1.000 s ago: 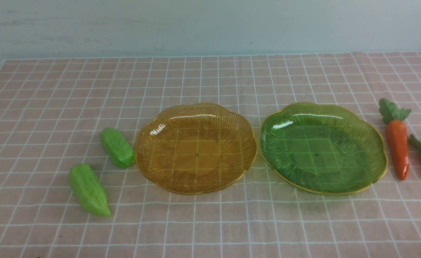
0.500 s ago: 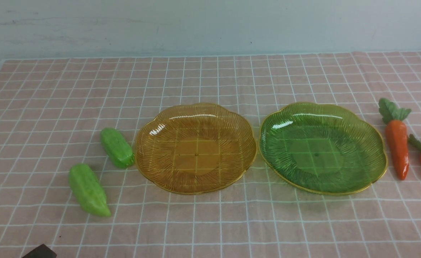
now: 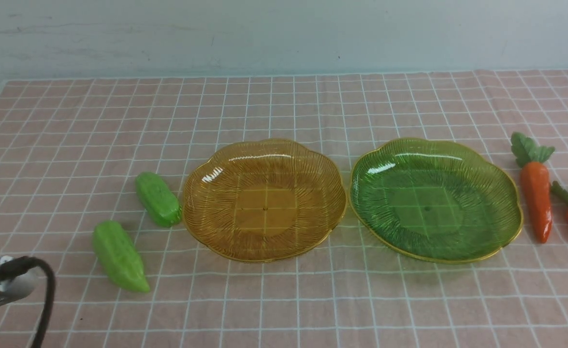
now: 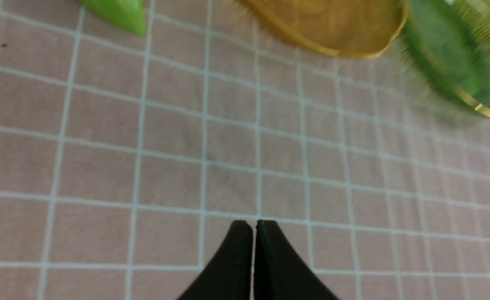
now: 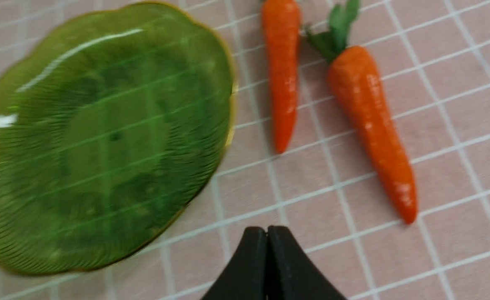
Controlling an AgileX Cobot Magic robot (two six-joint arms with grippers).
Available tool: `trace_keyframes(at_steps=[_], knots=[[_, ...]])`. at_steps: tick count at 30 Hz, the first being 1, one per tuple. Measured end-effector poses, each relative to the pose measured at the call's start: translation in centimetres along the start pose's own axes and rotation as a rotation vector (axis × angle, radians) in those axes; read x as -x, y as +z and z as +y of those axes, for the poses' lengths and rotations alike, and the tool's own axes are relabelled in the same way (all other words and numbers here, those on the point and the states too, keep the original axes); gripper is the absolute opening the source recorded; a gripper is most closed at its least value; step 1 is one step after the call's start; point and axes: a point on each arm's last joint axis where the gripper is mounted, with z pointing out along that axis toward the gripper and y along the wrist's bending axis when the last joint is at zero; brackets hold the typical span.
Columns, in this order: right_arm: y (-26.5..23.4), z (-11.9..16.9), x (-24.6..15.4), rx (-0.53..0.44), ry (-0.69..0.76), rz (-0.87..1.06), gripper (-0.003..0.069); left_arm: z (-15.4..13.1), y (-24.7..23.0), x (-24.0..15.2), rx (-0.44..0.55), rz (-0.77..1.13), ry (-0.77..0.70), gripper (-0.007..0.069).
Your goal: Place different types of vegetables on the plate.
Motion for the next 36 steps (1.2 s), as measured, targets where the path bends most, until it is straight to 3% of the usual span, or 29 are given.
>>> trace_keyframes(at_steps=[3, 7, 15, 21, 29, 33, 36], knots=[[3.3, 0.0, 2.1, -0.126, -0.023, 0.045, -0.001, 0.3, 0.6, 0.3, 0.033, 0.041, -0.001, -0.0003], [7.4, 0.3, 4.2, -0.194, -0.026, 0.102, -0.0008, 0.5, 1.1, 0.5, 0.061, 0.07, 0.008, 0.0], [16.8, 1.6, 7.2, -0.258, -0.026, 0.23, 0.0012, 0.6, 0.8, 0.2, 0.066, 0.081, 0.06, 0.0], [20.5, 1.6, 8.8, -0.276, -0.03, 0.264, 0.0053, 0.6, 0.8, 0.0, 0.069, 0.095, 0.062, 0.0012], [23.2, 1.3, 9.7, -0.259, -0.019, 0.299, 0.0216, 0.6, 0.8, 0.0, 0.07, 0.097, 0.062, 0.0046], [24.7, 1.1, 8.6, -0.266, -0.005, 0.345, 0.0358, 0.6, 0.8, 0.0, 0.071, 0.099, 0.063, 0.0052], [25.5, 0.9, 8.0, -0.271, -0.001, 0.368, 0.0385, 0.7, 0.8, 0.0, 0.071, 0.101, 0.063, 0.0052]])
